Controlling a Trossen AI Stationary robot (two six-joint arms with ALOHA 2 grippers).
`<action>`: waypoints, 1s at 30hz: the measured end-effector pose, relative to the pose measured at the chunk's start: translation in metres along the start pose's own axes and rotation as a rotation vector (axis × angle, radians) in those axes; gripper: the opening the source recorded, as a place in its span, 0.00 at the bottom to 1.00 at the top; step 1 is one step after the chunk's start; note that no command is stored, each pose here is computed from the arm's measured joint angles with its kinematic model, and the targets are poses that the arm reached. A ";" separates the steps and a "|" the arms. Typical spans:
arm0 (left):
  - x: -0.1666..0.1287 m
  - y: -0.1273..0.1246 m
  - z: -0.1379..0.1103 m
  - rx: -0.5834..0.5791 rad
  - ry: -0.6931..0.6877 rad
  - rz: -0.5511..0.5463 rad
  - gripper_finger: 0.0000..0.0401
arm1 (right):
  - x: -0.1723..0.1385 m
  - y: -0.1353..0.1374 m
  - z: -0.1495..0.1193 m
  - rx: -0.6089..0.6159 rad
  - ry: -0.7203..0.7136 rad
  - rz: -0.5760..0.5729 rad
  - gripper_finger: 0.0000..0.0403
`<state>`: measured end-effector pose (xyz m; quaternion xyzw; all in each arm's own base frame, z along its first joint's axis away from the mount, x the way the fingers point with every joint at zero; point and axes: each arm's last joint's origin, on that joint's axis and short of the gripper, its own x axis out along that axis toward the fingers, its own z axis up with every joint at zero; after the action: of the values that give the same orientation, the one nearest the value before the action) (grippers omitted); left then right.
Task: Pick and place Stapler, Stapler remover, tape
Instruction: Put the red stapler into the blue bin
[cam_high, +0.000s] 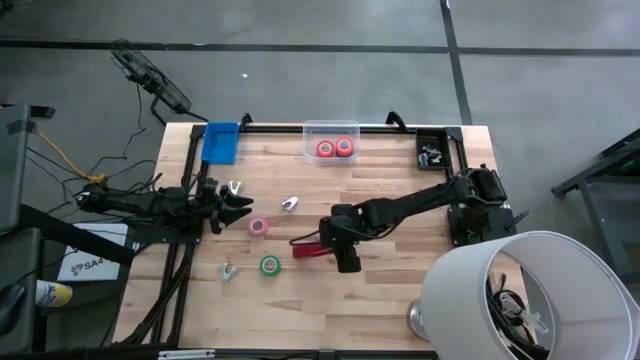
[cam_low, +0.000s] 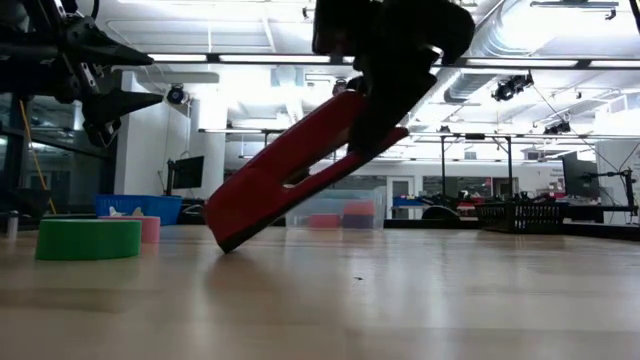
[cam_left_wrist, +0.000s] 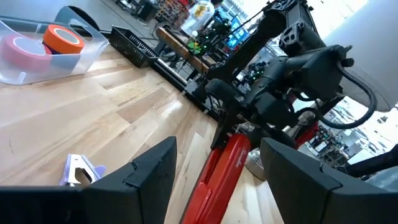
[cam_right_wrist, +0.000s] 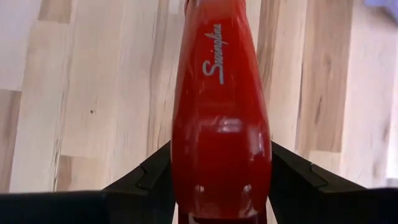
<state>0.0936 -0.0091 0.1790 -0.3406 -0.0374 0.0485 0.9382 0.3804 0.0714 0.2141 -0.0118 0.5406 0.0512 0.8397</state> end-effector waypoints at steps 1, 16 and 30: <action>0.000 0.000 0.000 0.000 0.000 0.000 0.57 | 0.002 -0.001 -0.001 0.002 0.015 0.008 0.45; 0.000 0.000 0.000 -0.003 0.004 -0.004 0.57 | 0.058 0.001 -0.029 -0.013 0.336 0.112 0.43; 0.000 0.000 0.000 -0.003 0.013 -0.014 0.57 | 0.058 0.001 -0.032 -0.030 0.369 0.136 0.58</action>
<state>0.0937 -0.0096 0.1789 -0.3419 -0.0339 0.0399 0.9383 0.3748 0.0742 0.1476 0.0032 0.6842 0.1127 0.7205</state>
